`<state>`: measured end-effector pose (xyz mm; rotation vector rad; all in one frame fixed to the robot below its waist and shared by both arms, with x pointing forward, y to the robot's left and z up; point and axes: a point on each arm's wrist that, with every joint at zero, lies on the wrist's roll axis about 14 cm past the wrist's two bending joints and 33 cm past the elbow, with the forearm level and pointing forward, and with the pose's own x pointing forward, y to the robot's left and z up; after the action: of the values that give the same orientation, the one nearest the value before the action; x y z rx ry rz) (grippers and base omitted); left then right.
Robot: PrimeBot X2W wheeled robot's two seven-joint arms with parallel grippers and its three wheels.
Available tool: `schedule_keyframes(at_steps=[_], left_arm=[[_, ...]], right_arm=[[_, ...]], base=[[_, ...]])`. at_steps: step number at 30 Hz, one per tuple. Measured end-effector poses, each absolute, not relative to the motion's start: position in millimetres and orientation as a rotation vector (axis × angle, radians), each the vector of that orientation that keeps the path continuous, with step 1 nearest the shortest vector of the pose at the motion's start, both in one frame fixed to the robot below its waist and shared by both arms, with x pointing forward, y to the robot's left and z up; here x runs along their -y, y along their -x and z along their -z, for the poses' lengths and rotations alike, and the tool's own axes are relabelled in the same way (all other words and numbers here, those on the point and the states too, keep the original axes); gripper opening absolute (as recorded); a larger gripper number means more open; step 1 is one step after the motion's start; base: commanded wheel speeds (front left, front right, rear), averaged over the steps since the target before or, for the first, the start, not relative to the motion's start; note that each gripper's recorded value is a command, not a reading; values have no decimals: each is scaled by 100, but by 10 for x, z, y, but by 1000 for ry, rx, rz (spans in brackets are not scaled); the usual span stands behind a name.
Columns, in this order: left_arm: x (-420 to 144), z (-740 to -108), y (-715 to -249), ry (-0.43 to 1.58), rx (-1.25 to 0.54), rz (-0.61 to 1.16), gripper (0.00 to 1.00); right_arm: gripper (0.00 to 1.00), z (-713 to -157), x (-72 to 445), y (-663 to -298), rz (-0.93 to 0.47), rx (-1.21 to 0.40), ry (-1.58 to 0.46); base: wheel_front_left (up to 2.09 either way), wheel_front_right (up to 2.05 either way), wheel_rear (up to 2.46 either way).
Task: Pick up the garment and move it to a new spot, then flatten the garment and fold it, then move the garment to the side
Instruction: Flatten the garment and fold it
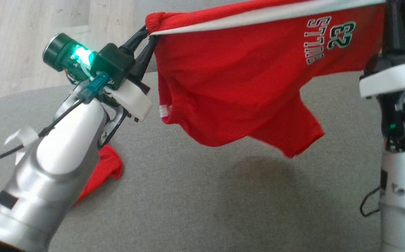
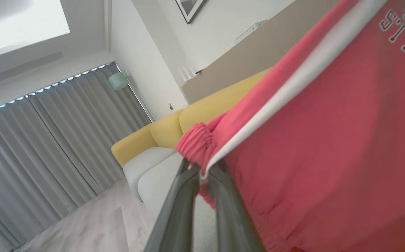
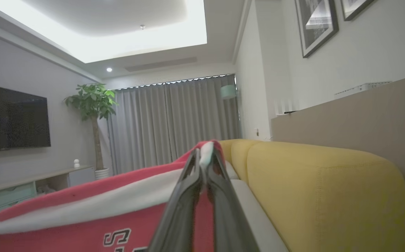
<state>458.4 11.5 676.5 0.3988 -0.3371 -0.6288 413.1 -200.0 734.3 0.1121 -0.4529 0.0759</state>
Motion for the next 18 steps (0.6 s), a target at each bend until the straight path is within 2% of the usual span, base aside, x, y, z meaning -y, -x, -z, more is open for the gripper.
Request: schedule_keyframes(at_steps=[5,11,14,18], left_arm=[[-182,-6559,-4491,-349,223,648,0],[-234,-6138,-4485,-266,33,682,0],[-272,-6058,-4638,-270,-19,687,0],[-284,-6114,-5040,-249,-56,680,0]], right_arm=[[0,-7143,1955,-4089,-84,384,-113],[0,-6870,1967,-4222,-76,286,-121],[0,-6696,1968,-4424,-73,224,-124],[0,-6717,1935,-4904,-74,204,-92]], base=[[0,0,0],[0,0,0],[0,0,0],[0,0,0]])
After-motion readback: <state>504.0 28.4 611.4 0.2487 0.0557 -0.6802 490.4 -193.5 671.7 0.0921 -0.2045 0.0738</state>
